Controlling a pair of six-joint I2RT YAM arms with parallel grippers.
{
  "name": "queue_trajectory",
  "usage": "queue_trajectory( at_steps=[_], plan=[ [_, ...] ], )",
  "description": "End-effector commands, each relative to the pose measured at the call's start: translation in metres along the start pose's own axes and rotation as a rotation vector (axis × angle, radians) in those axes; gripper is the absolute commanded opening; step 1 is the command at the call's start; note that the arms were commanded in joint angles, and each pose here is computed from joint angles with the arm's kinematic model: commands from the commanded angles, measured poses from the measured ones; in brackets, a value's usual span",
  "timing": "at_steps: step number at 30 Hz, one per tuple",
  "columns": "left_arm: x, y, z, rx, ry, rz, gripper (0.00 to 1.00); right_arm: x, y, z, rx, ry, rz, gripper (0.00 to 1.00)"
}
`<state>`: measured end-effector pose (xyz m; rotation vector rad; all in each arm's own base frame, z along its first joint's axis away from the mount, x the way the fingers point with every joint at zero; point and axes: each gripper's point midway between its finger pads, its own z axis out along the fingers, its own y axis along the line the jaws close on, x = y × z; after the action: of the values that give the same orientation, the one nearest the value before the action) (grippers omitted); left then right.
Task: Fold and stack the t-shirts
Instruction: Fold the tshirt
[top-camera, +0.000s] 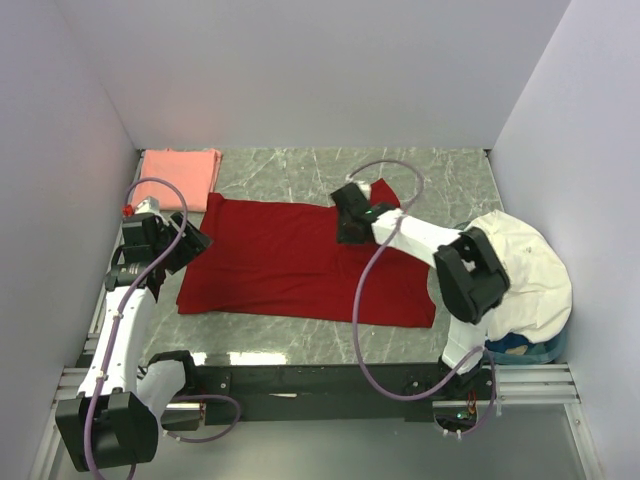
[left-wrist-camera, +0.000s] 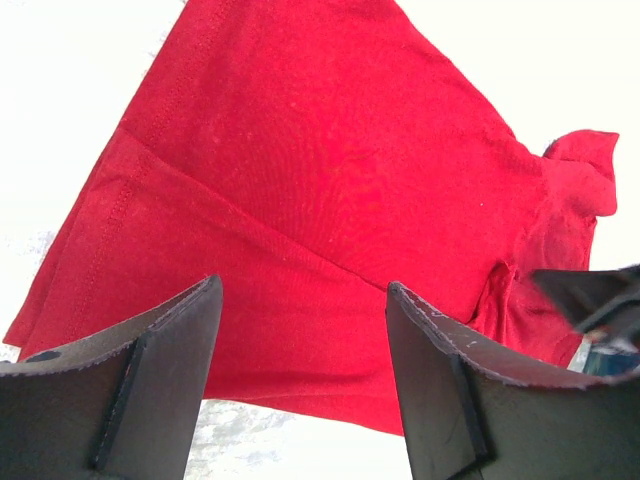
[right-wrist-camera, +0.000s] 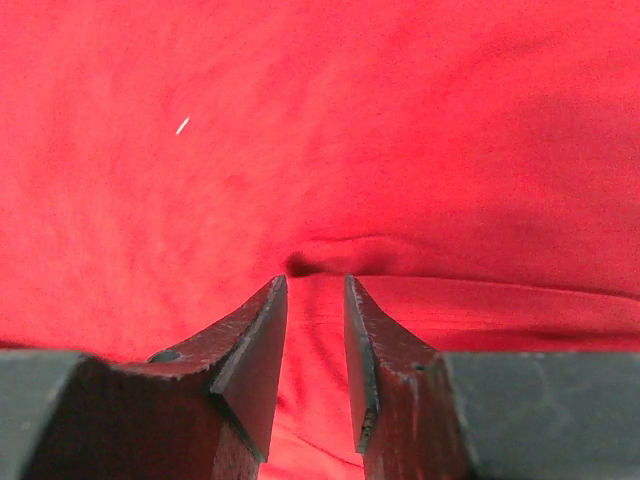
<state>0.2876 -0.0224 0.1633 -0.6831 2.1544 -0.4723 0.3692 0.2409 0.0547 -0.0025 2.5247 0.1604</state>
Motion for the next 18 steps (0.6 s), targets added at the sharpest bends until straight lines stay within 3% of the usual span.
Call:
queue_trajectory(
  at_steps=[1, 8, 18],
  plan=[
    [-0.002, -0.005, -0.001, 0.024, -0.009, 0.026, 0.72, -0.032, -0.039, -0.028, 0.045, -0.081, 0.129, 0.36],
    [0.001, -0.008, 0.0, 0.024, -0.003, 0.035, 0.72, -0.018, -0.12, -0.025, 0.087, -0.04, 0.316, 0.36],
    [0.002, -0.01, -0.002, 0.026, -0.005, 0.043, 0.72, 0.013, -0.128, -0.015, -0.126, 0.051, 0.492, 0.46]
  ],
)
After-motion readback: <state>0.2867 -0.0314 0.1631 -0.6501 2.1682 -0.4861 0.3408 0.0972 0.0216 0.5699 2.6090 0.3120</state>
